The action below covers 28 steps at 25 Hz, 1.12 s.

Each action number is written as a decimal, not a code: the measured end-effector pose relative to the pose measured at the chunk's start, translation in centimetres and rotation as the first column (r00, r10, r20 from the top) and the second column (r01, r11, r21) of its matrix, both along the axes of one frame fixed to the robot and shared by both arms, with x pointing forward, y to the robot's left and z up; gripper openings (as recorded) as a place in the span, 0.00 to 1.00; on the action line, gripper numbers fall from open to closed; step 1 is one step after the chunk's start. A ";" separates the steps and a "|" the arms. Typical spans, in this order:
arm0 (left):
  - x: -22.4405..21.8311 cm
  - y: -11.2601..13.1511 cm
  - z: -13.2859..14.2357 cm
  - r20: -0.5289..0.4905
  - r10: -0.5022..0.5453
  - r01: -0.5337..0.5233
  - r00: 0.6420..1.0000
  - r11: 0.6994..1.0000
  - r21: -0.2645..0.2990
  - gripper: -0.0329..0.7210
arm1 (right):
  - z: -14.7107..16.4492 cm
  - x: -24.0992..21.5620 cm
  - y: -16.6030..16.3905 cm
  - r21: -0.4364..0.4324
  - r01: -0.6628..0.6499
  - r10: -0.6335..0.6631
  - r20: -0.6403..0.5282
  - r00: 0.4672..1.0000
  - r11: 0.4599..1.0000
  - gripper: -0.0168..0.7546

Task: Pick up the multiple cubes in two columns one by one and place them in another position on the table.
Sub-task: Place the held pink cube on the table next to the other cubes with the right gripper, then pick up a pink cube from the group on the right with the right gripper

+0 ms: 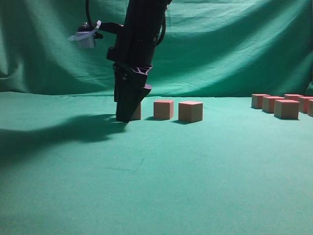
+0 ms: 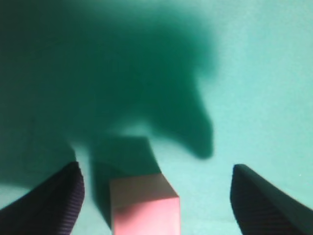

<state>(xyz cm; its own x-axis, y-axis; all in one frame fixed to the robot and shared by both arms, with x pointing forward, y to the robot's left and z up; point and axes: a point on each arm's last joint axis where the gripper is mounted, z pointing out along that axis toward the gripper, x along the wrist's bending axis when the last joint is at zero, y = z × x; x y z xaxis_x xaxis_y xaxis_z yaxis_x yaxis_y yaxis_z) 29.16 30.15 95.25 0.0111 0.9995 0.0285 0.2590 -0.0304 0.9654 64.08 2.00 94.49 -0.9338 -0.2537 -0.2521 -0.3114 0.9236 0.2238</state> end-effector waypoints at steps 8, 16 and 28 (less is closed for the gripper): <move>0.0 0.0 0.0 0.000 0.000 0.000 1.000 1.000 0.000 0.04 | 4.0 -0.5 -0.3 0.082 0.088 -0.089 0.012 0.996 0.993 0.74; 0.0 0.0 0.0 0.000 0.000 0.000 1.000 1.000 0.000 0.04 | 16.7 -4.3 -2.8 0.320 0.455 -0.447 -0.102 0.889 0.831 0.74; 0.0 0.0 0.0 0.000 0.000 0.000 1.000 1.000 0.000 0.04 | 27.4 -9.6 -11.0 0.431 0.831 -0.887 -0.130 0.443 0.352 0.74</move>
<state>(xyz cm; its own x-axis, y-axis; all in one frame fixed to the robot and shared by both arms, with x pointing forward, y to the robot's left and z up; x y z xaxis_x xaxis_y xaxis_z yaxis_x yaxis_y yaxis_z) 29.16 30.15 95.25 0.0111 0.9995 0.0285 0.2590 -0.0304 0.9654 54.47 -9.04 121.93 -0.5395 0.8146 -0.2128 0.5542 0.5338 0.6387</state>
